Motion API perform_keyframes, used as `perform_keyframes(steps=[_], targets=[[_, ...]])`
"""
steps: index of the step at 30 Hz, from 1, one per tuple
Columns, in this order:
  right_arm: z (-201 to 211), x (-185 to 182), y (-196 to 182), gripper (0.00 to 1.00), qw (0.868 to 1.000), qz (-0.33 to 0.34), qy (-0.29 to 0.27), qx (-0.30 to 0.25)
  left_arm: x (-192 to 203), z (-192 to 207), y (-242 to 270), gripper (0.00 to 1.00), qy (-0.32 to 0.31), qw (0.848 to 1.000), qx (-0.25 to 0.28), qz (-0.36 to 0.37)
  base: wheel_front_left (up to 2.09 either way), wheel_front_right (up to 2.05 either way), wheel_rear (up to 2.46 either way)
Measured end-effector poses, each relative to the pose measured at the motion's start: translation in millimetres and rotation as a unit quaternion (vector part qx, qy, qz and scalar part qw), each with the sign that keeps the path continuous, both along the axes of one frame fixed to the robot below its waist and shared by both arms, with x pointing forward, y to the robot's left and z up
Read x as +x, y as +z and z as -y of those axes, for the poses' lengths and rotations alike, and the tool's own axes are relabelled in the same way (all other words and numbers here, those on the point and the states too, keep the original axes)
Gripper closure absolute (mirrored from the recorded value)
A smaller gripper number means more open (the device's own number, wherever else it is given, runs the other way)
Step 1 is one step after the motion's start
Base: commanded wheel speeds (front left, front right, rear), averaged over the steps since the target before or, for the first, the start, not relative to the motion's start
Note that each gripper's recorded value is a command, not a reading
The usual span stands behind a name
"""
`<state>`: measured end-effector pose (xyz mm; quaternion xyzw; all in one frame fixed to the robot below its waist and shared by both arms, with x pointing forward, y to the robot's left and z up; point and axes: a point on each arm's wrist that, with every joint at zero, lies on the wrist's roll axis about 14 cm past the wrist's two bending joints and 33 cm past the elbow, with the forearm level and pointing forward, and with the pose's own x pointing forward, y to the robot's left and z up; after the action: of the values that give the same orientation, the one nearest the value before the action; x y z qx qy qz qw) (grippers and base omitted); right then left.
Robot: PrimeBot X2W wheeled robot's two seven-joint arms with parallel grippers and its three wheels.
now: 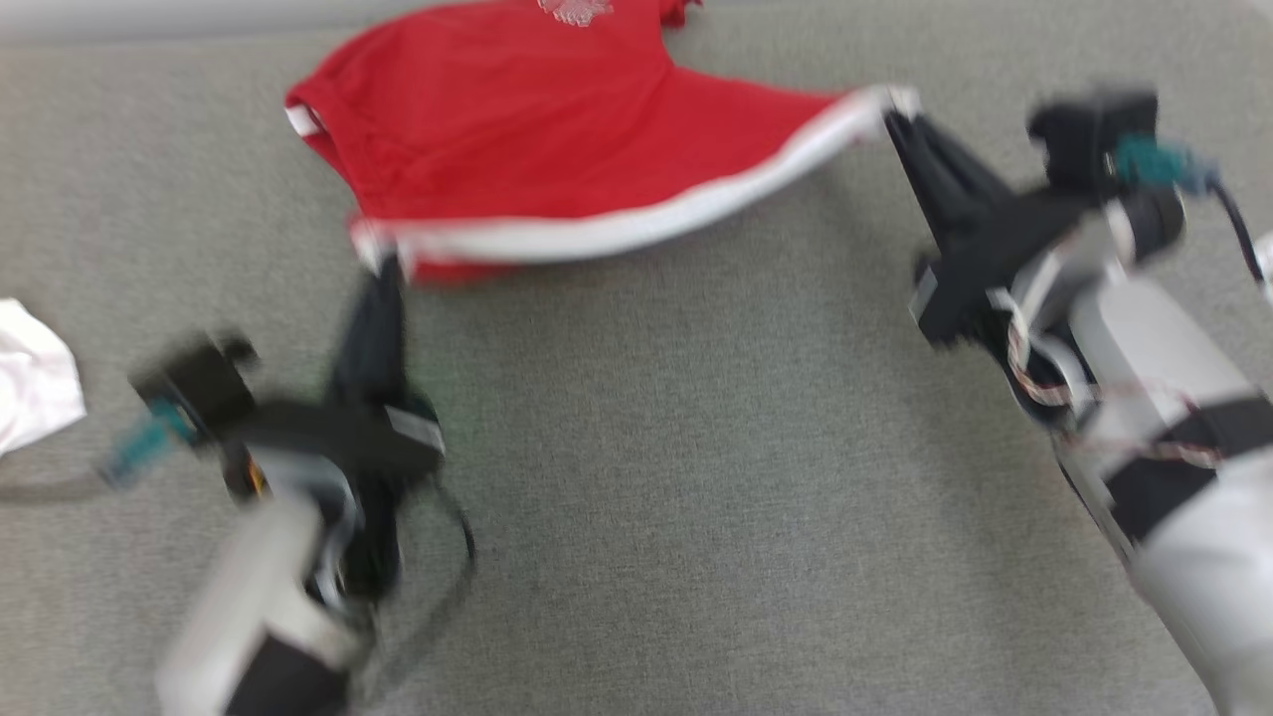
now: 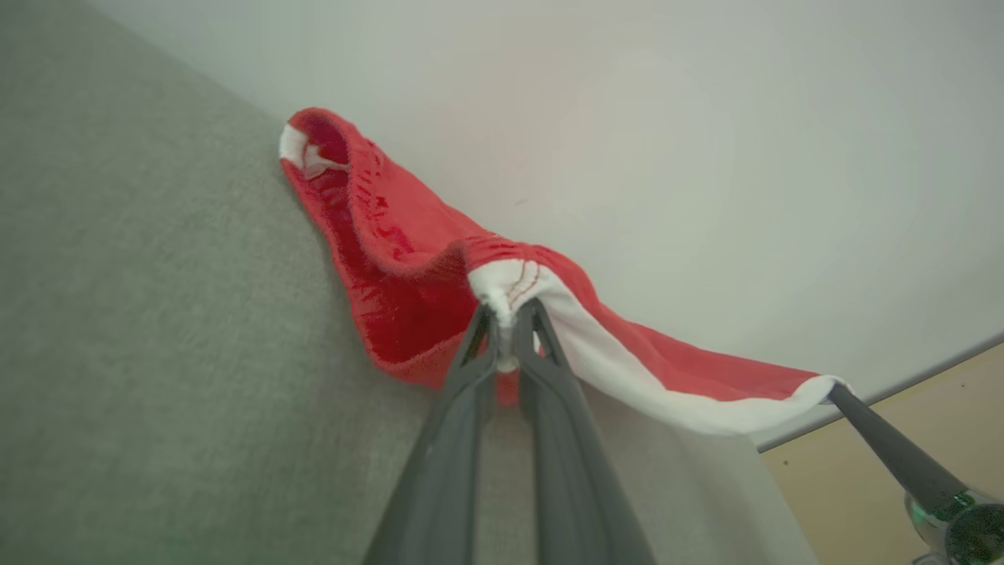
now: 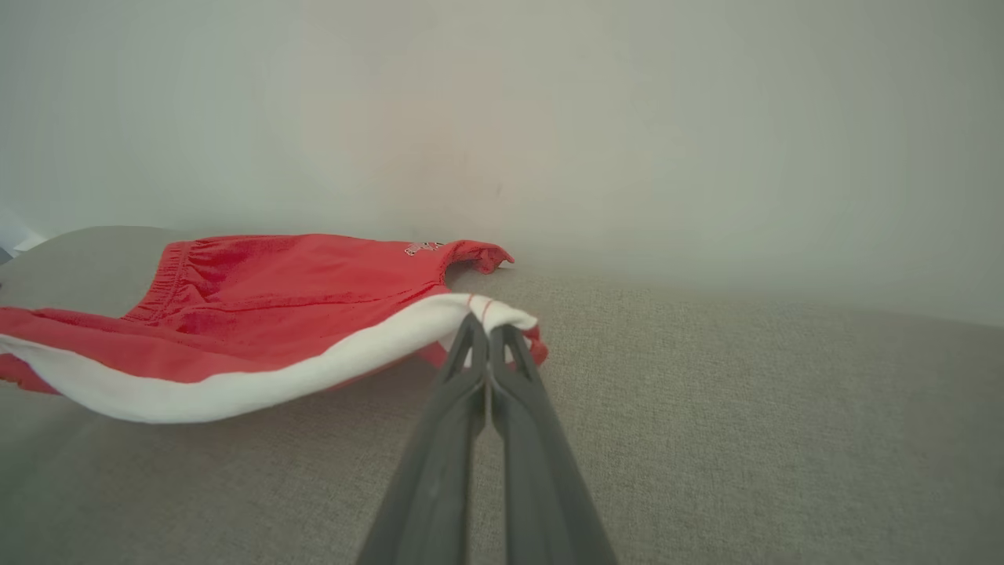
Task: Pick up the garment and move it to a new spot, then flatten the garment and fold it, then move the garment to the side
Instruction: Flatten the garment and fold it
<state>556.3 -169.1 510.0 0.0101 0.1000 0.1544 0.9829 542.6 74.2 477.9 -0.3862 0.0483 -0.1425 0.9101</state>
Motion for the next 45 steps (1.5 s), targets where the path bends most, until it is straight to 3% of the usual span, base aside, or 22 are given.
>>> perform_keyframes(steps=[10, 18, 23, 28, 30, 34, 39, 45], targets=[[19, -112, -54, 1.00, 0.989, -0.146, 0.035, -0.018, -104, -9, -50, 1.00, -0.012, 0.996, 0.017, -0.090, 0.00, 0.00, 0.00], [30, -176, -58, 1.00, 0.976, -0.214, 0.042, -0.003, -158, -23, -47, 1.00, -0.012, 0.995, 0.019, -0.100, 0.00, 0.00, 0.00], [26, -220, -64, 1.00, 0.962, -0.268, 0.053, 0.012, -195, -37, -50, 1.00, -0.010, 0.992, 0.038, -0.119, 0.00, 0.00, 0.00], [31, -262, -74, 1.00, 0.945, -0.325, 0.037, 0.011, -231, -43, -61, 1.00, -0.034, 0.984, 0.102, -0.145, 0.00, 0.00, 0.00], [26, -277, -73, 1.00, 0.939, -0.342, 0.033, 0.015, -237, -43, -59, 1.00, -0.033, 0.983, 0.105, -0.148, 0.00, 0.00, 0.00], [22, -268, -49, 1.00, 0.951, -0.307, 0.023, -0.007, -238, -41, -50, 1.00, -0.033, 0.984, 0.102, -0.144, 0.00, 0.00, 0.00], [10, -229, -19, 1.00, 0.969, -0.240, 0.038, -0.042, -222, -39, -36, 1.00, -0.030, 0.987, 0.100, -0.121, 0.00, 0.00, 0.00], [2, -175, -12, 1.00, 0.976, -0.200, 0.054, -0.073, -191, -33, -19, 1.00, -0.026, 0.990, 0.083, -0.109, 0.00, 0.00, 0.00]])
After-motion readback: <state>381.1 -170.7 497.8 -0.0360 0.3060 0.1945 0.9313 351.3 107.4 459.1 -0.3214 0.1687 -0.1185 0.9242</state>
